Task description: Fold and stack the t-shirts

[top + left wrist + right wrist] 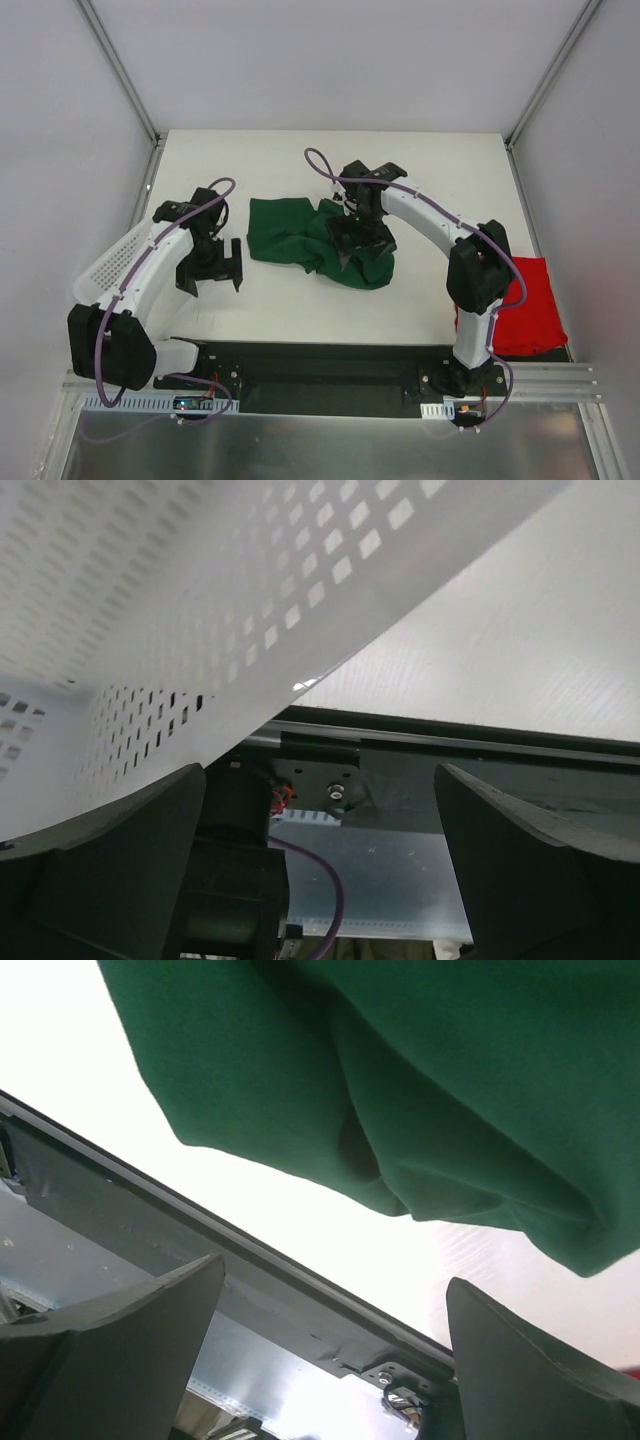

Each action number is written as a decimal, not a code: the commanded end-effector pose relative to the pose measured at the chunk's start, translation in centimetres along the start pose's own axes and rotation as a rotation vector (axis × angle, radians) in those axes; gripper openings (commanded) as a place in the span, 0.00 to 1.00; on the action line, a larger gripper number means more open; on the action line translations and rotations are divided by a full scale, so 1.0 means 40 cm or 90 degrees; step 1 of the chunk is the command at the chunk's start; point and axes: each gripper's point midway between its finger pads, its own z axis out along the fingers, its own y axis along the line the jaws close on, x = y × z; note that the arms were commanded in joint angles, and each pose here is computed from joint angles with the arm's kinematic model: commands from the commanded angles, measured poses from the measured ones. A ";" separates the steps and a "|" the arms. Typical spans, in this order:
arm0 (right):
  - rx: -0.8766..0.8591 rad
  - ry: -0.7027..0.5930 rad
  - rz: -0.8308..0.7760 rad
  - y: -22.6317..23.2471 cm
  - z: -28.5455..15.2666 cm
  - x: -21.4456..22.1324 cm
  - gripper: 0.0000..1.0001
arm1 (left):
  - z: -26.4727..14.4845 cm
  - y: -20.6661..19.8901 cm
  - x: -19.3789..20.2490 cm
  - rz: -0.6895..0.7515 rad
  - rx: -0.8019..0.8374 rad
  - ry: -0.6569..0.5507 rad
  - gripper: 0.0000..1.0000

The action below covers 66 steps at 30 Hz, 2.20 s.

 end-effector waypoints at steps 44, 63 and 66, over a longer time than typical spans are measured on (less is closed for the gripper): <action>-0.091 0.038 0.018 0.029 0.034 0.078 0.96 | -0.078 0.074 -0.435 -0.038 -0.338 -0.112 0.99; -0.132 0.053 0.013 0.061 0.042 0.054 0.96 | -0.035 0.064 0.125 -0.256 -0.052 -0.071 0.99; -0.136 0.058 0.012 0.066 0.046 0.055 0.96 | -0.004 0.060 0.141 -0.270 -0.042 -0.062 1.00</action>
